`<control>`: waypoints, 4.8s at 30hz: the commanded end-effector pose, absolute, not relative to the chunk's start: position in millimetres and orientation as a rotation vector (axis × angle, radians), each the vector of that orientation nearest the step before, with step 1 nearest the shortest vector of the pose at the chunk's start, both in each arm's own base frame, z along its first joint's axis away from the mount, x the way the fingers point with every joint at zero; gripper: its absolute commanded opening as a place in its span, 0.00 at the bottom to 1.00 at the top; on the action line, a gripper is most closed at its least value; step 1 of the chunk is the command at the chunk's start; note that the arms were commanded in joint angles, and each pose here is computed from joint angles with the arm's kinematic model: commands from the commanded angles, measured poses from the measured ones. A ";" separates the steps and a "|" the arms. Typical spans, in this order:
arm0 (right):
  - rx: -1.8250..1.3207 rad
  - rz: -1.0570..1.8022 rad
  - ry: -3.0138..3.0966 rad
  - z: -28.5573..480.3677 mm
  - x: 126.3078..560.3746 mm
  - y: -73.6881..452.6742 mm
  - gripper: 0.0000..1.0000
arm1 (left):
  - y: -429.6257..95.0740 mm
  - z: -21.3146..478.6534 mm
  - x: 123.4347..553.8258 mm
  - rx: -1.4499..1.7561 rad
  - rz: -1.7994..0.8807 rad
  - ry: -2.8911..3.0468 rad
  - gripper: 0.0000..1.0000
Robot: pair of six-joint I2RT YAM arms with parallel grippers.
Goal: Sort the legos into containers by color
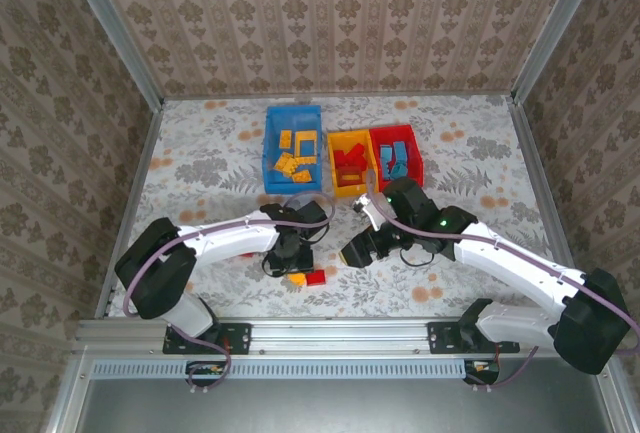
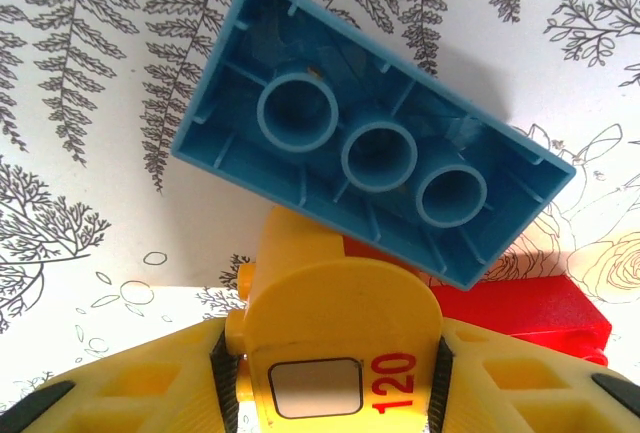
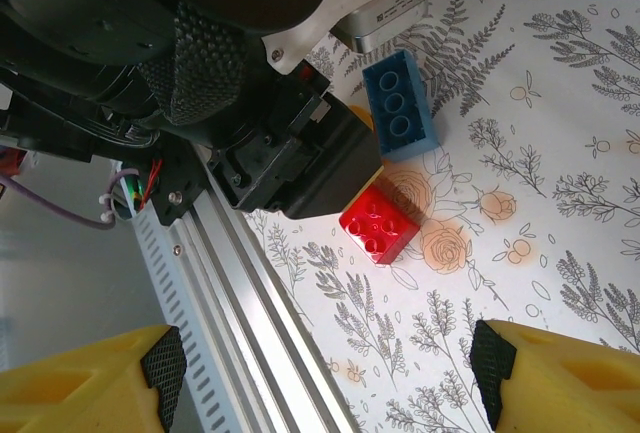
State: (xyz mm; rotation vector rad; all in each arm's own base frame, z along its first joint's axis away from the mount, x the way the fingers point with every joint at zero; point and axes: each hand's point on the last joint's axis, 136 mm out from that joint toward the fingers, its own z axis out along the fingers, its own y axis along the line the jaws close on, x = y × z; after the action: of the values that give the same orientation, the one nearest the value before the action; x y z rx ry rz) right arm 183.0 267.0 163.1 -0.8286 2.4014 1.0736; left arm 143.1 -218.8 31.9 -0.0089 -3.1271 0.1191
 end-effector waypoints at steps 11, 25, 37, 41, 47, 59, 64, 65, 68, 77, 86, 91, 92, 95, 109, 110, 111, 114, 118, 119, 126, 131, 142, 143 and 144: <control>-0.592 1.055 2.231 204.6 222.0 250.1 0.76 | -190.1 128.4 194.1 0.024 0.082 -3.334 0.33; -0.284 0.956 2.083 257.6 320.5 243.6 0.76 | -199.3 178.9 363.2 -0.023 0.174 -3.449 0.32; -0.257 0.946 2.162 241.8 330.6 247.5 0.76 | -199.9 124.6 416.0 -0.103 -0.118 -3.386 0.30; -0.265 0.944 2.188 235.0 327.1 246.9 0.76 | -196.9 109.1 411.5 -0.109 -0.161 -3.361 0.32; -0.292 0.917 2.257 219.7 320.5 245.4 0.77 | -198.2 105.4 406.9 -0.121 -0.163 -3.348 0.47; -0.365 0.810 2.315 206.9 308.4 236.3 0.79 | -203.4 140.3 400.6 -0.138 -0.101 -3.409 0.57; -0.412 0.740 2.322 203.1 300.8 237.0 0.79 | -208.1 178.8 395.0 -0.120 -0.018 -3.499 0.59; -0.431 0.722 2.326 200.5 298.2 238.4 0.78 | -208.7 188.3 392.2 -0.110 0.003 -3.520 0.60; -0.513 0.690 2.334 191.3 286.5 247.2 0.78 | -206.3 213.1 378.6 -0.063 0.062 -3.577 0.63; -0.947 0.551 2.345 149.4 239.7 298.7 0.84 | -152.4 238.6 292.8 0.148 0.248 -3.657 0.65; -1.159 0.357 2.466 79.7 244.8 340.1 0.81 | -115.3 228.6 203.1 0.101 0.537 -3.686 0.63; -1.175 0.226 2.516 47.8 260.4 344.2 0.76 | -110.5 230.2 180.2 0.048 0.664 -3.681 0.63; -1.178 0.212 2.521 44.7 262.8 345.7 0.74 | -109.7 230.0 178.0 0.047 0.673 -3.681 0.63; -1.209 0.216 2.551 34.9 263.4 353.2 0.64 | -109.2 230.4 174.7 0.045 0.699 -3.680 0.63; -1.189 0.261 2.570 38.5 264.1 370.2 0.24 | -125.6 227.6 189.2 0.050 0.789 -3.667 0.62; -1.172 0.261 2.558 46.7 265.6 368.7 0.23 | -130.2 229.1 191.9 0.031 0.815 -3.662 0.62; -1.151 0.264 2.547 55.0 267.7 366.5 0.22 | -134.8 230.6 194.6 0.011 0.841 -3.657 0.62; -1.024 0.275 2.535 86.2 278.6 344.0 0.20 | -154.4 239.5 206.1 -0.050 0.959 -3.631 0.62; -0.718 0.295 2.550 126.3 304.4 277.5 0.20 | -192.3 260.9 230.3 -0.157 1.181 -3.579 0.62; -0.629 0.303 2.554 134.1 311.2 257.1 0.21 | -202.9 265.6 236.6 -0.196 1.215 -3.567 0.62; -0.213 0.125 2.599 149.7 372.4 148.4 0.23 | -275.3 279.7 272.9 -0.511 1.286 -3.504 0.62; -0.029 0.107 2.667 129.7 422.5 125.1 0.22 | -316.9 278.2 291.4 -0.637 1.307 -3.445 0.61; 0.135 0.179 2.778 90.1 479.4 121.6 0.33 | -352.2 258.4 298.1 -0.784 1.240 -3.377 0.62; 0.144 0.175 2.782 89.4 480.1 121.0 0.35 | -353.5 257.6 298.1 -0.787 1.239 -3.373 0.62; 0.151 0.173 2.782 90.2 480.5 120.3 0.37 | -355.0 257.1 297.4 -0.794 1.244 -3.367 0.62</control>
State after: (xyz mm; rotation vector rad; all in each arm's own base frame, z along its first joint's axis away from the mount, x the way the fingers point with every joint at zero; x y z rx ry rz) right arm 484.9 115.0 87.8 0.1228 2.7442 0.1422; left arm 298.5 -346.4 244.6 -0.6938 -3.3837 1.1951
